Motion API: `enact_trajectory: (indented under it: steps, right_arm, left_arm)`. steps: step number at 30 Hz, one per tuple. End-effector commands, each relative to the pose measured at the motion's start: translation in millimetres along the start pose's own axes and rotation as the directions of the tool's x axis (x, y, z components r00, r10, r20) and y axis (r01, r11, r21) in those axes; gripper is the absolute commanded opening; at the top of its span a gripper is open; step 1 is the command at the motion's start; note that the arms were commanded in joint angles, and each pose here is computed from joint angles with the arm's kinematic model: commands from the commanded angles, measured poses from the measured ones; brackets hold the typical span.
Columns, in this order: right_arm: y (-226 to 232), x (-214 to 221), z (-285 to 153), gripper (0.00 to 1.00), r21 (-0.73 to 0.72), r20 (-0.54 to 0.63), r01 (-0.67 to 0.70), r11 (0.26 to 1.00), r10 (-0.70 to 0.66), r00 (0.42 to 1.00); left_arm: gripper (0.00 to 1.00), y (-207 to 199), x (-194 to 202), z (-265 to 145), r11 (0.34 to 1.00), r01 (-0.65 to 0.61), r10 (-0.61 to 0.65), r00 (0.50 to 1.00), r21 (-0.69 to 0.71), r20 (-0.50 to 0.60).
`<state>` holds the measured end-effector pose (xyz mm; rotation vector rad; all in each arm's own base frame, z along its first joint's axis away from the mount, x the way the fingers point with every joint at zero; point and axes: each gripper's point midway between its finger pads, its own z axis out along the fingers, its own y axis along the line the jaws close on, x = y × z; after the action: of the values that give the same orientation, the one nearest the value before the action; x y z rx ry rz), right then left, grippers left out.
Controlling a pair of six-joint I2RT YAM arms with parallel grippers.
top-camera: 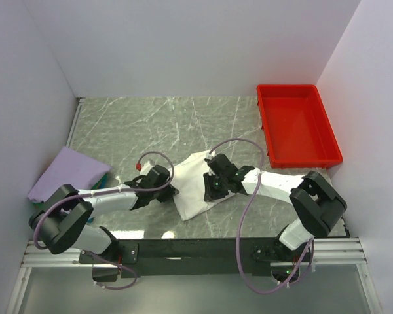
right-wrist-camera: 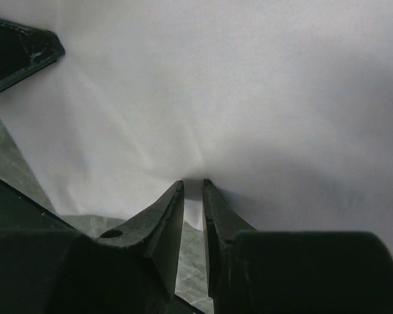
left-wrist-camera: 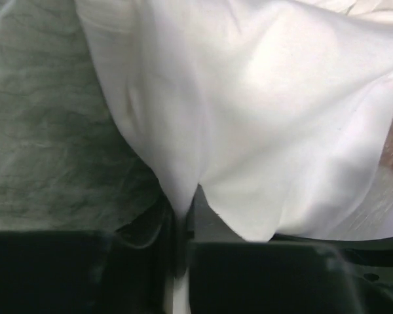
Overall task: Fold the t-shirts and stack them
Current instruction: Neatly place the folded tshirt to the corner
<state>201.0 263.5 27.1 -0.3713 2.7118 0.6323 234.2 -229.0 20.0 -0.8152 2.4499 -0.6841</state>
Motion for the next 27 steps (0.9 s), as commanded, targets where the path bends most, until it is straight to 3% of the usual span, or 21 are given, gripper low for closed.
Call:
enact_trajectory:
  steps: [1,2,6,8,9,11,12,17,21,27]
  right_arm:
    - [10,-17,-22,0.26,-0.014,0.066,0.022,1.0,-0.021,0.998]
    - [12,-21,-26,0.27,-0.02,0.079,0.02,1.0,-0.019,0.997]
    - [21,-43,-56,0.49,-0.041,0.18,-0.01,0.999,0.017,0.983]
    - [26,-56,-76,0.52,-0.054,0.236,-0.019,0.998,0.032,0.971]
    - [27,-59,-82,0.53,-0.058,0.252,-0.022,0.998,0.036,0.967]
    - [30,-68,-99,0.53,-0.075,0.287,-0.029,0.997,0.049,0.957]
    - [32,-70,-105,0.53,-0.083,0.297,-0.027,0.996,0.051,0.953]
    - [41,-78,-133,0.53,-0.121,0.347,-0.008,0.993,0.05,0.937]
    - [44,-78,-141,0.53,-0.141,0.353,-0.005,0.99,0.054,0.934]
    - [44,-74,-139,0.53,-0.152,0.348,-0.007,0.988,0.06,0.936]
  left_arm:
    - [0.03,67,13,-1,0.968,-0.048,0.042,0.999,-0.247,-0.029]
    - [0.01,54,10,-4,0.969,-0.052,0.046,0.998,-0.24,-0.033]
    - [0.01,5,-7,-15,0.976,-0.041,0.041,0.999,-0.213,-0.007]
    - [0.01,-30,-27,-21,0.985,0.02,-0.015,0.999,-0.171,0.031]
    - [0.01,-21,-38,-23,0.969,0.05,-0.038,0.998,-0.244,0.054]
    - [0.01,-44,-65,-30,0.963,0.127,-0.102,0.988,-0.238,0.115]
    - [0.01,-34,-81,-30,0.942,0.176,-0.14,0.98,-0.287,0.141]
    - [0.01,-63,-159,-47,0.916,0.308,-0.248,0.939,-0.257,0.24]
    - [0.01,-60,-226,-62,0.874,0.422,-0.331,0.88,-0.242,0.34]
    - [0.01,-47,-291,-93,0.82,0.529,-0.403,0.804,-0.218,0.437]
